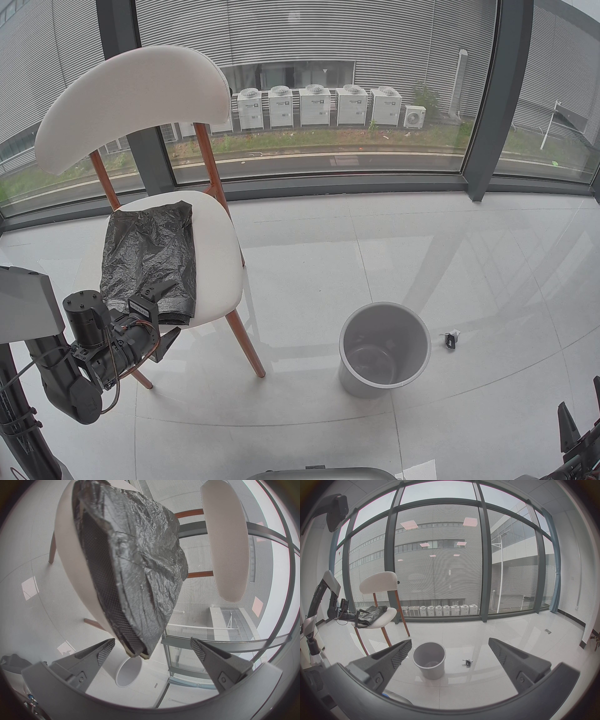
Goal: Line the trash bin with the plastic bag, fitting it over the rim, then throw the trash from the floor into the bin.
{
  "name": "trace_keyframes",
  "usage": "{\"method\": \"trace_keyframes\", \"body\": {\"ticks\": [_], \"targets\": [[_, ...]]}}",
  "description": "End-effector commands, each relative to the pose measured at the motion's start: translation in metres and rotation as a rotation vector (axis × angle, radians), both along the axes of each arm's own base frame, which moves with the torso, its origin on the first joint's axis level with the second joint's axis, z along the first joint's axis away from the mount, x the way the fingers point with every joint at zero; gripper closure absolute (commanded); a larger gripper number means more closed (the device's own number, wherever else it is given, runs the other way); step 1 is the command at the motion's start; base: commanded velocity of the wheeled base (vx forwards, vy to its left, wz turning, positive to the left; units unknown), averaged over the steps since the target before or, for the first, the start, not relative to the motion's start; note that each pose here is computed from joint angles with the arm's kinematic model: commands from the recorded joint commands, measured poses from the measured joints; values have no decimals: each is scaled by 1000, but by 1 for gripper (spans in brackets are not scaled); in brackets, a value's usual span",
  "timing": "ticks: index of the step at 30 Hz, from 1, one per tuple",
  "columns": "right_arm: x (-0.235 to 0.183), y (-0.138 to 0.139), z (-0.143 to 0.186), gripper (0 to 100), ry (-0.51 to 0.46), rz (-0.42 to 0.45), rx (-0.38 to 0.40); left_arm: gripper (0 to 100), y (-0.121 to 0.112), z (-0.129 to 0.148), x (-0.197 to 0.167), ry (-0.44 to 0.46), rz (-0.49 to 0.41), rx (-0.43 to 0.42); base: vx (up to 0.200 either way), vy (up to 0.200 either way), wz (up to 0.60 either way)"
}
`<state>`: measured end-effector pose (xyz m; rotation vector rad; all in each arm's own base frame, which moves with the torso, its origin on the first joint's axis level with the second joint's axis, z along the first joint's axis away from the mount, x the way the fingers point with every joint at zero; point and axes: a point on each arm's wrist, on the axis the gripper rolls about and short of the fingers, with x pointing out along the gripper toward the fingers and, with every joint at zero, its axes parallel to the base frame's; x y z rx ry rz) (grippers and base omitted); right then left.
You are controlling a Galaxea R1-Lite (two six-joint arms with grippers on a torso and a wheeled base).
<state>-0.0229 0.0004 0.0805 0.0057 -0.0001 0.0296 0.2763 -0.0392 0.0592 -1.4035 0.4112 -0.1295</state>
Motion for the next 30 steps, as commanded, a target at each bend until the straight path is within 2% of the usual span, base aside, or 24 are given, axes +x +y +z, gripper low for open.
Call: {"method": "trace_keyframes", "body": {"ticks": [1, 21, 30], "targets": [[0, 0, -5, 0, 5, 1, 0, 0, 0, 2, 3, -13, 2, -15, 0, 0, 0], [0, 0, -5, 0, 5, 1, 0, 0, -1, -2, 9, -8, 6, -16, 0, 0, 0], [0, 0, -5, 0, 6, 1, 0, 0, 6, -6, 12, 2, 37, -11, 0, 0, 0]]}}
